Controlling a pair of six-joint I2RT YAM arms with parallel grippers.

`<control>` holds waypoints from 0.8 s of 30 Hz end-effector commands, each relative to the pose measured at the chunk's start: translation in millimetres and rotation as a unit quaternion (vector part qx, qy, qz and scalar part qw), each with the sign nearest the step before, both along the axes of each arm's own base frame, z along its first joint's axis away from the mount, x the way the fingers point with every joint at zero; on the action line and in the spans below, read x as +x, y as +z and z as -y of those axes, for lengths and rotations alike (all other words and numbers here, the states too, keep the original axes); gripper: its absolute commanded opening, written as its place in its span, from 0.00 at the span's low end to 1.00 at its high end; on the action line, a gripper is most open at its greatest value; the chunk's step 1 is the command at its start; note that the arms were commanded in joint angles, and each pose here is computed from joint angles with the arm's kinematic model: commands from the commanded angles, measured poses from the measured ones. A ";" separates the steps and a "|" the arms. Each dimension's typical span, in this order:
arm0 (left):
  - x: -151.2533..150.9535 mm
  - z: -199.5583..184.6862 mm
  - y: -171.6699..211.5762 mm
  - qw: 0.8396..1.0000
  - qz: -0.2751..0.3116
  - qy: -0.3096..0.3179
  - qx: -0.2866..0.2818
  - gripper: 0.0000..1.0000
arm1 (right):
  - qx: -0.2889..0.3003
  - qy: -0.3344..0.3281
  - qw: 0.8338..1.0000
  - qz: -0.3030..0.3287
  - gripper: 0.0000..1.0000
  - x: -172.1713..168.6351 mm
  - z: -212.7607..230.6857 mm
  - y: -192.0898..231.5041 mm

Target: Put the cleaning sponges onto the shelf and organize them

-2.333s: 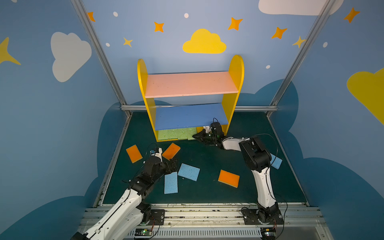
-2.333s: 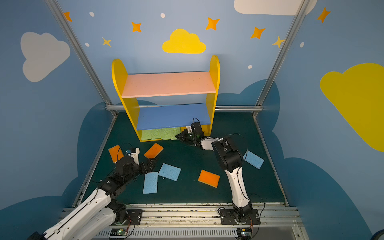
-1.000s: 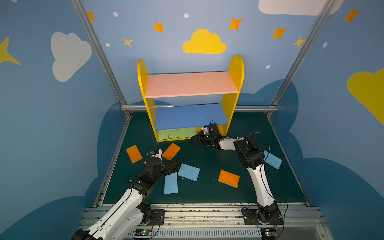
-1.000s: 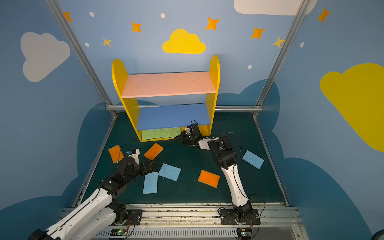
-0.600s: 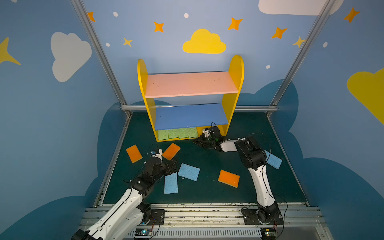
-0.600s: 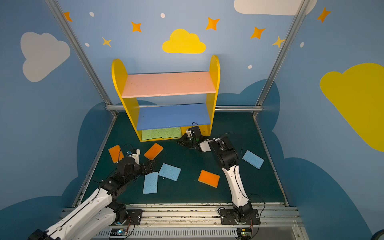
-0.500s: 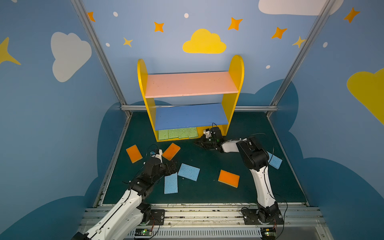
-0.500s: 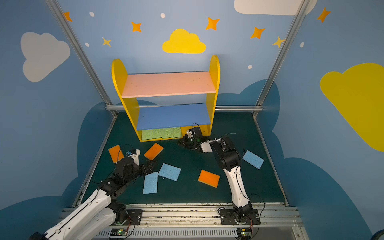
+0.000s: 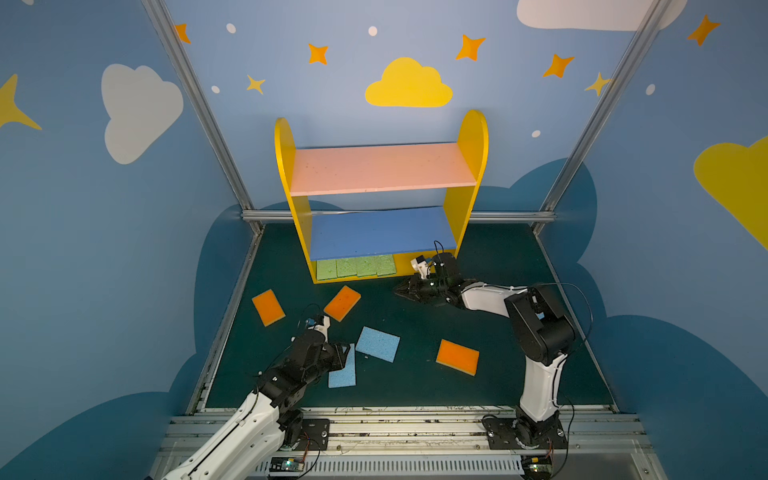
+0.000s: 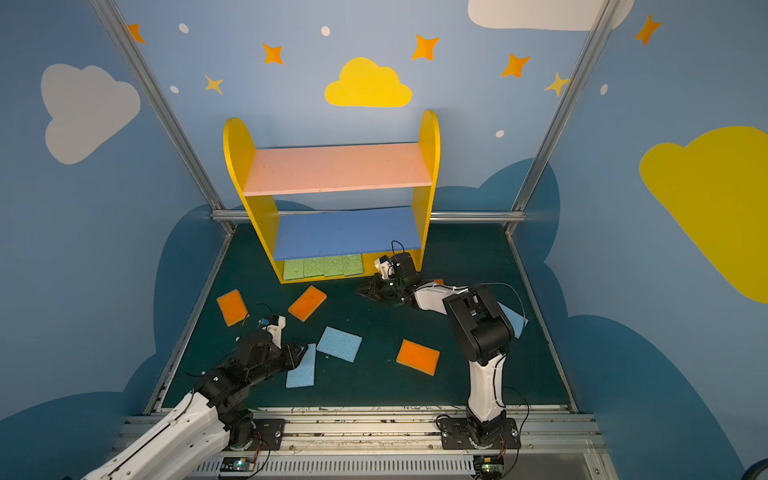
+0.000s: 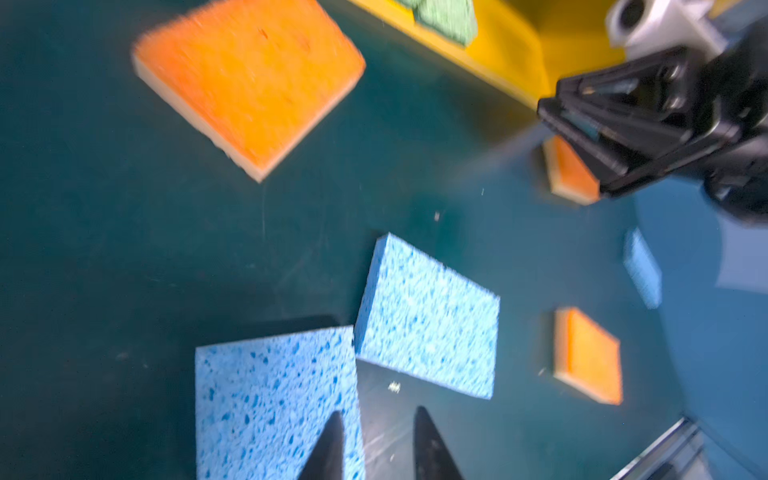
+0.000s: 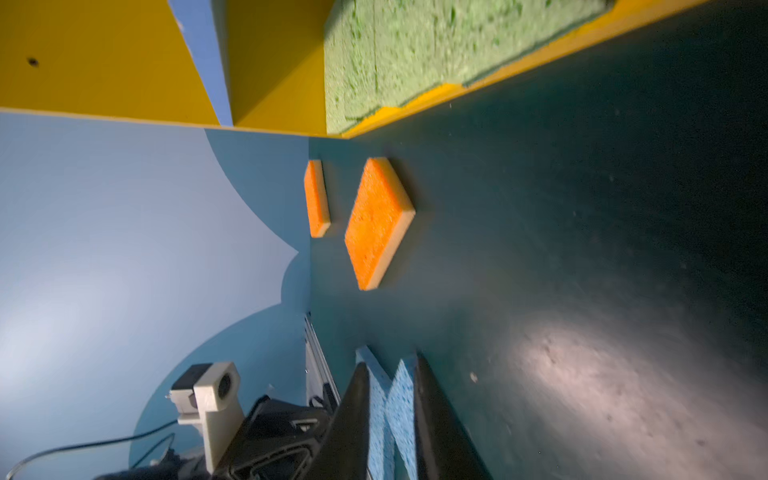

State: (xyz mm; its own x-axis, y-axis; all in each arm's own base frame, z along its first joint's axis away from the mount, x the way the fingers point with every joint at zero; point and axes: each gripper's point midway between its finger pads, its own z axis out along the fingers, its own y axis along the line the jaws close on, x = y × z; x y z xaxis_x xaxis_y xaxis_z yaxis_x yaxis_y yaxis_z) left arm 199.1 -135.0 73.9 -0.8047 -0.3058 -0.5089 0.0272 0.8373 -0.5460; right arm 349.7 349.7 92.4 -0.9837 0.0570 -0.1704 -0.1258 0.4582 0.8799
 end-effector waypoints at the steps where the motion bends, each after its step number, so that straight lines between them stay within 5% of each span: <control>1: -3.7 6.8 -5.5 1.000 -0.013 -0.002 0.004 0.03 | -0.013 0.036 0.999 -0.011 0.22 -26.9 10.9 -7.0; 24: 5.1 47.6 -46.5 0.997 -0.047 -0.029 0.045 0.03 | -0.024 0.057 0.997 -0.036 0.27 -54.5 24.8 -35.8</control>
